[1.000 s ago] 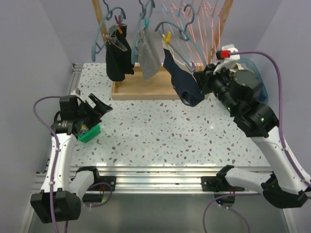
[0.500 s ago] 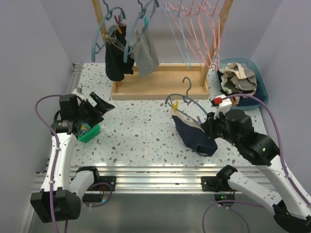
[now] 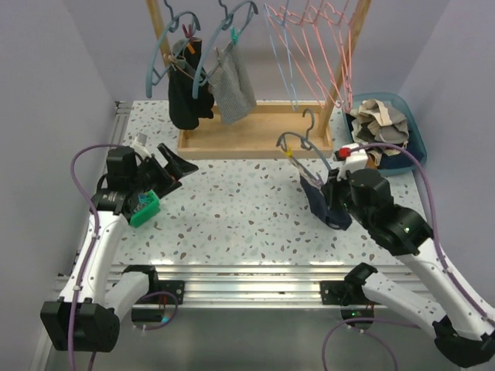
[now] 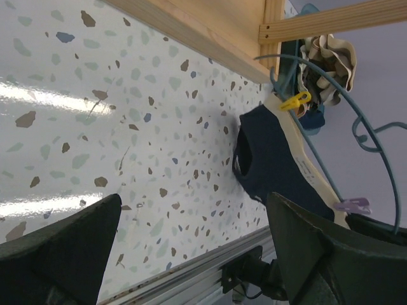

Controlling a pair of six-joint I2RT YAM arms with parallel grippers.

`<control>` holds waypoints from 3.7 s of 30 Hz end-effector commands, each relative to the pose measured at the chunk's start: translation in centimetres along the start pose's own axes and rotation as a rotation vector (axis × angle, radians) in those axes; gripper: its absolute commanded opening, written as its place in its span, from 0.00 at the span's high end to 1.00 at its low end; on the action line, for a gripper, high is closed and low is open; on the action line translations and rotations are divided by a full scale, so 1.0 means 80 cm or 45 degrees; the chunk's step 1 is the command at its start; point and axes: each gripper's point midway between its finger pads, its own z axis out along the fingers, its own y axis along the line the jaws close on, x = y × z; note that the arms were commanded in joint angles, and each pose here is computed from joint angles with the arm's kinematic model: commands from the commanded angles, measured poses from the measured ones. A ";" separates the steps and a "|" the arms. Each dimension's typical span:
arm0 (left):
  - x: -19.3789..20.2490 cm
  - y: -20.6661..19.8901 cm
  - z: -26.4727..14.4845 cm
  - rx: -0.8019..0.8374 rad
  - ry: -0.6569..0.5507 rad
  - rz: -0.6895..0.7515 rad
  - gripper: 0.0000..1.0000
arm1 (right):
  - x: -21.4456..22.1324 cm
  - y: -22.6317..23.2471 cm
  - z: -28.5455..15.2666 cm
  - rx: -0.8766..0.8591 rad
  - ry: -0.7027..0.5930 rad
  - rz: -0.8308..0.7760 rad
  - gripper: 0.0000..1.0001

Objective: Remove the underwear clipped to the hanger

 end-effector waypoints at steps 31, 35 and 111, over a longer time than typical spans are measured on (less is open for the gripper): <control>0.169 -0.093 0.124 0.031 0.193 -0.087 0.04 | 0.133 0.133 0.113 -0.162 0.223 0.109 1.00; 0.159 -0.126 0.125 0.116 0.137 -0.054 0.04 | 0.132 0.129 0.113 -0.144 0.218 0.100 1.00; 0.264 -0.127 0.146 0.238 0.526 -0.418 0.00 | 0.102 0.127 0.089 -0.167 0.146 0.231 1.00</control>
